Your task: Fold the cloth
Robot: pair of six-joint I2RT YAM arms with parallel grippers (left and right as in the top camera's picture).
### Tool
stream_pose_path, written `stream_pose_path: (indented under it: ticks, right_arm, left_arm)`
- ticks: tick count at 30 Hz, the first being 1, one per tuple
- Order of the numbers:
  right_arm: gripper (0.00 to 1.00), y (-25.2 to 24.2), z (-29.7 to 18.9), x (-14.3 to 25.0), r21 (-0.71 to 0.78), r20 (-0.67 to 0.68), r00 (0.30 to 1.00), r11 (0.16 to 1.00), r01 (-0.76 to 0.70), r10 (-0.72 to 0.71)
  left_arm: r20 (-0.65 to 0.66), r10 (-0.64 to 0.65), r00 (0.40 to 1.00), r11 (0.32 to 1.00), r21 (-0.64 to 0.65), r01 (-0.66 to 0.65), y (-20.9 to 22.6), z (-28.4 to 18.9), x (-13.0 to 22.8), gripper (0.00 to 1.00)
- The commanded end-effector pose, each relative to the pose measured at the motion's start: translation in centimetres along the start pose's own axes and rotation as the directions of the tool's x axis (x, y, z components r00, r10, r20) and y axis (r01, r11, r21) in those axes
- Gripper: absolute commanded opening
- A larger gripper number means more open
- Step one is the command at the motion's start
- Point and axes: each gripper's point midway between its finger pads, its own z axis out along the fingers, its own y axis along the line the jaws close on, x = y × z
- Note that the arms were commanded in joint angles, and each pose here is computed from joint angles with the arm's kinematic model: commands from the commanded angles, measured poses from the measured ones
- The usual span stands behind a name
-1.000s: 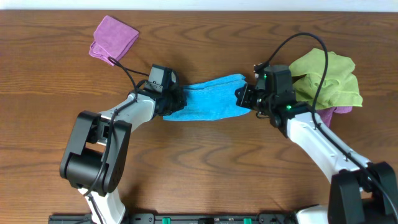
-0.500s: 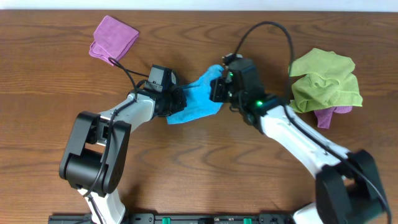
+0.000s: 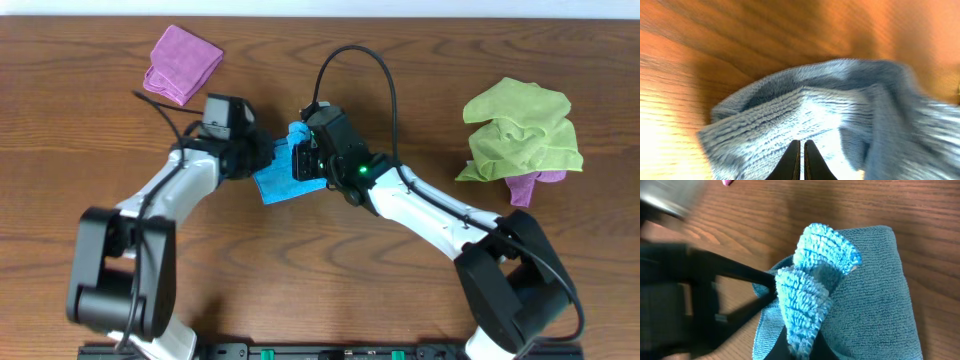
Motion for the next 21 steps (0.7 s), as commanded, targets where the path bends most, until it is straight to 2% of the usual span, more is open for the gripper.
stream_pose_path:
  ticks: [1,9,15,21]
  right_arm:
    - [0.01,1.0,0.5,0.0,-0.007,0.006,0.999,0.999,0.041,-0.041]
    - [0.01,2.1,2.4,2.5,-0.02,-0.042,0.995,0.996,0.089,-0.09]
    - [0.01,3.1,3.5,2.8,-0.048,-0.021,0.994,0.993,0.105,-0.106]
    - [0.01,2.9,4.0,1.9,-0.034,0.026,0.998,0.997,0.064,-0.063]
  left_arm:
    - [0.071,0.032,0.997,0.999,0.025,-0.034,-1.0,-2.7,-1.8,0.06]
    - [0.228,0.01,0.974,0.999,-0.032,-0.002,0.6,-8.6,-4.9,0.06]
    - [0.217,-0.032,0.976,0.997,-0.06,0.046,2.3,-9.5,-4.7,0.06]
    - [0.203,-0.037,0.979,0.996,-0.068,0.051,2.6,-9.5,-4.4,0.06]
